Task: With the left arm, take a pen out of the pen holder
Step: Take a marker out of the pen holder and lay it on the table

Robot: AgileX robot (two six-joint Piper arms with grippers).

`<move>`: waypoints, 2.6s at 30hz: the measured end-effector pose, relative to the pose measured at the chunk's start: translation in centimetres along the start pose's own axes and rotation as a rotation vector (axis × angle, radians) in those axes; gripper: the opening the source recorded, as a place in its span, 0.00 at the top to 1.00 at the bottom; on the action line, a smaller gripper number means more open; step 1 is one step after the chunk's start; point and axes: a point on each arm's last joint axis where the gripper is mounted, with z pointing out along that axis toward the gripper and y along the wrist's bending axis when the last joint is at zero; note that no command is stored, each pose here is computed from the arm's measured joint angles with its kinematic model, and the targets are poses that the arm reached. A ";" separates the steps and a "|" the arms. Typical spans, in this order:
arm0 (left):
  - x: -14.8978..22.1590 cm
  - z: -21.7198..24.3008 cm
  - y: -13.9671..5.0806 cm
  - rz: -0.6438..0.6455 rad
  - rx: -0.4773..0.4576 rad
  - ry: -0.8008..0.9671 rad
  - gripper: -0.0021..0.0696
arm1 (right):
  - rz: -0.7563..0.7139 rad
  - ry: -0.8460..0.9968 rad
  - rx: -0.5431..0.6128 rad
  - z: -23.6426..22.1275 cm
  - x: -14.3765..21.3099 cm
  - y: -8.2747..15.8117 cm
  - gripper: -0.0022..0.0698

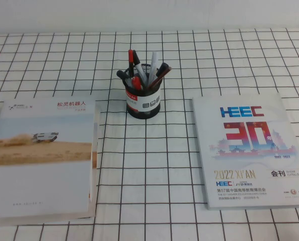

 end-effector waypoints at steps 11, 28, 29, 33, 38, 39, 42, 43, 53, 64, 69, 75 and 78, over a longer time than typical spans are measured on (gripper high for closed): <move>0.0 0.0 0.0 0.000 0.000 0.000 0.98 | 0.000 0.000 0.000 0.0 0.0 0.0 0.99; 0.0 0.0 0.0 0.000 0.000 0.000 0.98 | 0.000 0.000 0.000 0.0 0.0 0.0 0.99; 0.0 0.0 0.0 0.000 0.000 0.000 0.98 | 0.000 0.000 0.000 0.0 0.0 0.0 0.99; 0.0 0.0 0.0 0.000 0.000 0.000 0.98 | 0.000 0.000 0.000 0.0 0.0 0.0 0.99; 0.0 0.0 0.0 0.001 0.002 0.002 0.98 | 0.000 0.000 0.000 0.0 0.0 0.0 0.99; 0.0 0.0 0.0 0.001 0.002 0.002 0.98 | 0.000 0.000 0.000 0.0 0.0 0.0 0.99; 0.0 0.0 0.0 0.001 0.002 0.002 0.98 | 0.000 0.000 0.000 0.0 0.0 0.0 0.99; 0.0 0.0 0.0 0.001 0.002 0.002 0.98 | 0.000 0.000 0.000 0.0 0.0 0.0 0.99; 0.0 0.0 0.0 0.001 0.002 0.002 0.98 | 0.000 0.000 0.000 0.0 0.0 0.0 0.99; -0.9 0.0 0.0 -0.029 0.002 -0.100 0.98 | 0.000 0.000 0.000 0.0 0.0 0.0 0.99; -1.7 -0.2 -0.1 -0.253 0.038 -0.181 0.98 | 0.000 0.000 0.000 0.0 0.0 0.0 0.99; -2.4 -0.3 -0.1 -0.414 0.062 -0.256 0.98 | 0.000 0.000 0.000 0.0 0.0 0.0 0.99; -2.6 -0.4 0.0 -0.427 0.062 -0.284 0.98 | 0.000 0.000 0.000 0.0 0.0 0.0 0.99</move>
